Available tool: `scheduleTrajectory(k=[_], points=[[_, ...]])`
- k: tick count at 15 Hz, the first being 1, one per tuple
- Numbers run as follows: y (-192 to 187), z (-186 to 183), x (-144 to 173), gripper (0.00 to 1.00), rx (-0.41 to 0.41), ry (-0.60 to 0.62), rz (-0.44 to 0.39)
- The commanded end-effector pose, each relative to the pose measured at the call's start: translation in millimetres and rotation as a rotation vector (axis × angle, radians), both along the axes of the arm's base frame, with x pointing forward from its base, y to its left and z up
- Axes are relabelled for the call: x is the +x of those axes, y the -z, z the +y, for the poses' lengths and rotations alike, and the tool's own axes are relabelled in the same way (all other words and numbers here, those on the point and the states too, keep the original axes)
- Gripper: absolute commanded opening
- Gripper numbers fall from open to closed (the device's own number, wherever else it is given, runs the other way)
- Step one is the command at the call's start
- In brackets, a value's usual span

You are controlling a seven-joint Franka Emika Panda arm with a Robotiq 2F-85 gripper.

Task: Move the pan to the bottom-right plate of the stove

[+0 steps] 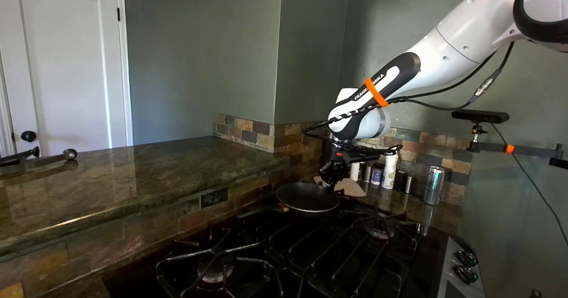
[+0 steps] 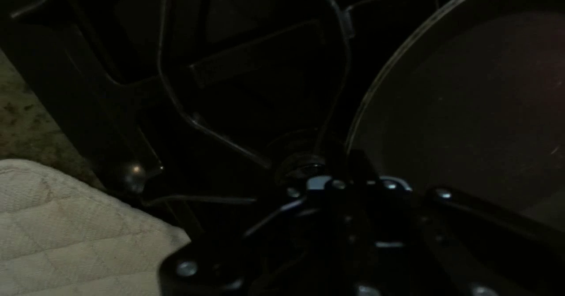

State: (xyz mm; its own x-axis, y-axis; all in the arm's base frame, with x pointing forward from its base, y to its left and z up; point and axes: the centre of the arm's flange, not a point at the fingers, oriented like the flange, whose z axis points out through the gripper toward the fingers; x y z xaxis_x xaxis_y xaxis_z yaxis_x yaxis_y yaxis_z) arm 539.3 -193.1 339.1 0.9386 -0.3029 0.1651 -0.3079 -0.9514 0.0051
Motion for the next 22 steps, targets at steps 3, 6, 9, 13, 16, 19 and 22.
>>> scheduleTrajectory(k=[3, 6, 9, 13, 16, 19, 22], points=[[20, -31, 5, 0.02, 0.005, 0.050, -0.031], [1, -21, 1, 0.07, 0.006, 0.048, -0.030], [1, -22, 1, 0.07, 0.005, 0.049, -0.030], [5, -35, 1, 0.02, 0.000, 0.053, -0.029], [8, -48, -2, 0.02, -0.003, 0.052, -0.030], [9, -60, -1, 0.02, -0.013, 0.051, -0.033], [11, -71, 3, 0.02, -0.018, 0.077, -0.041]])
